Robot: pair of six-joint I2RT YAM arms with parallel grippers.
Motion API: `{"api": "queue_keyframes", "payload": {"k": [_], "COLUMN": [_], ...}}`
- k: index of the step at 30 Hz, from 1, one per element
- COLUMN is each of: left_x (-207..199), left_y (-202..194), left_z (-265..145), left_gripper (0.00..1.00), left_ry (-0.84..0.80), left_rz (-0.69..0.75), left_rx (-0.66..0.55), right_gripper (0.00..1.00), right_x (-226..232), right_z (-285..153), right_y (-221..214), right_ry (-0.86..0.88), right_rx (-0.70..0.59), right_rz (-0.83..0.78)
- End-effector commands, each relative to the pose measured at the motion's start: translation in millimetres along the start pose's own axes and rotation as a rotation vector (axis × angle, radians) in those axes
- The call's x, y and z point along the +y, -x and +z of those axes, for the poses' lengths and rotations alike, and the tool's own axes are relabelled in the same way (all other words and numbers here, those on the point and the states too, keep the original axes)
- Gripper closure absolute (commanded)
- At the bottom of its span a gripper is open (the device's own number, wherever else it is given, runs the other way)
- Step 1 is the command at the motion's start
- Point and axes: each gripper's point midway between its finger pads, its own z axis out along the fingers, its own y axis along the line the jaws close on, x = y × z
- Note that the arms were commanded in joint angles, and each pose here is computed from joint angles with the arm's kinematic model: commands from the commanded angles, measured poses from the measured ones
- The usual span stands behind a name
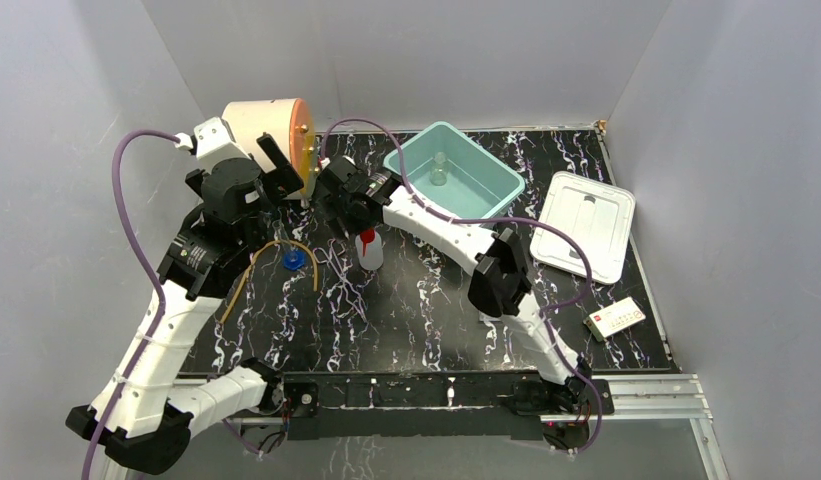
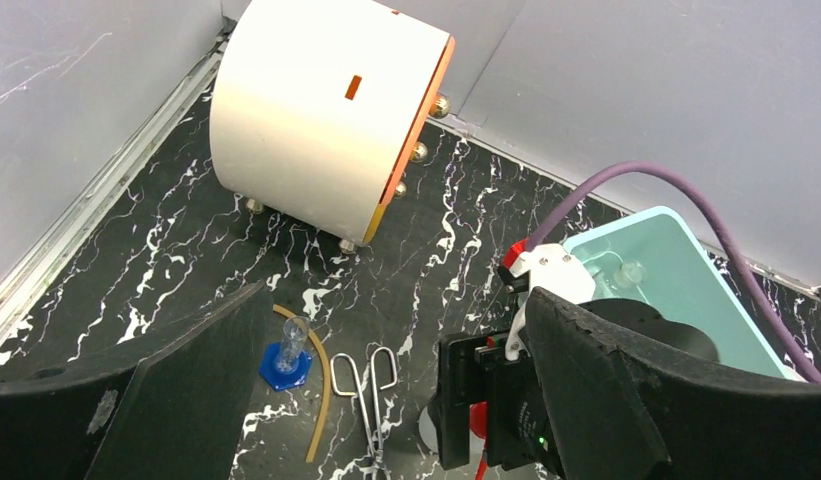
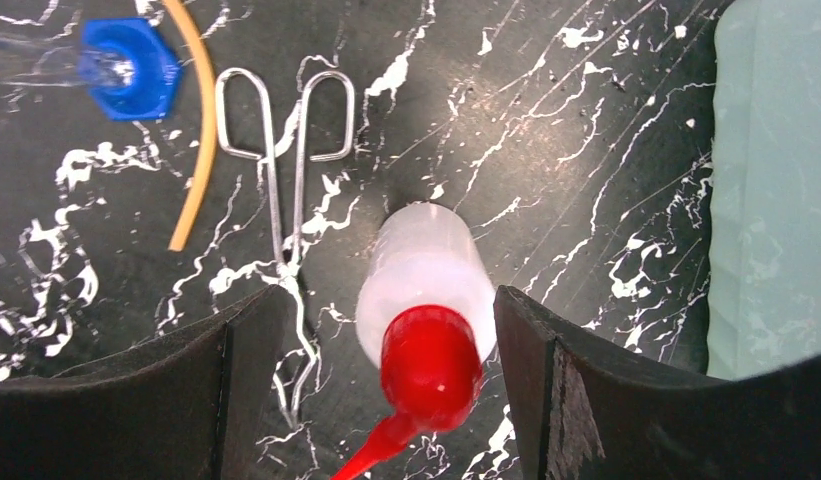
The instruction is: Organize the chemistry lab equipment
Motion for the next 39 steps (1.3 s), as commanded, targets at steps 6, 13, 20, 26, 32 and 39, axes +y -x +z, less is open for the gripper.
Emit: {"api": "queue_keyframes", "payload": {"k": [6,13,20,26,32,39], "left_x": [6.8,5.7,2.2,2.0,1.1,-1.9], "left_y": [8.1,-3.2,-6.8,-11.0,-14.2,-14.1], "left_z": [-4.4,-2.2,0.6,2.3,3.8,5.9], "left_gripper": [0.02,0.02,0.02,0.02,0.02,0.02], "left_ry": [0.012,0.007,-0.001,0.000,-0.002,-0.007], "left_rz": [0.002,-0.008,0.003,0.012,0.015,0.023], "left_rx": [-0.022,0.004,0.016,0.026,0.034,0.037], "right_gripper": [0.16,0.06,0.12,0.33,0.41,0.44], "right_x": [-19.0,-16.1,-9.6,-5.4,-7.0,-17.7], "right_z": [-5.5,-11.7,-3.9,-9.4,-20.3,-64.0], "right_y": [3.2,-9.7,-23.1,-10.8,7.7,50.2], "right_ry": [-0.104,-0.093,-0.059,-0.038,-0.034,-0.053], "right_rx": [0.009,0.024,0.071,0.027,-0.054,-0.198], "right_rz": [0.029,0.023,0.028,0.036,0.018,-0.031]}}
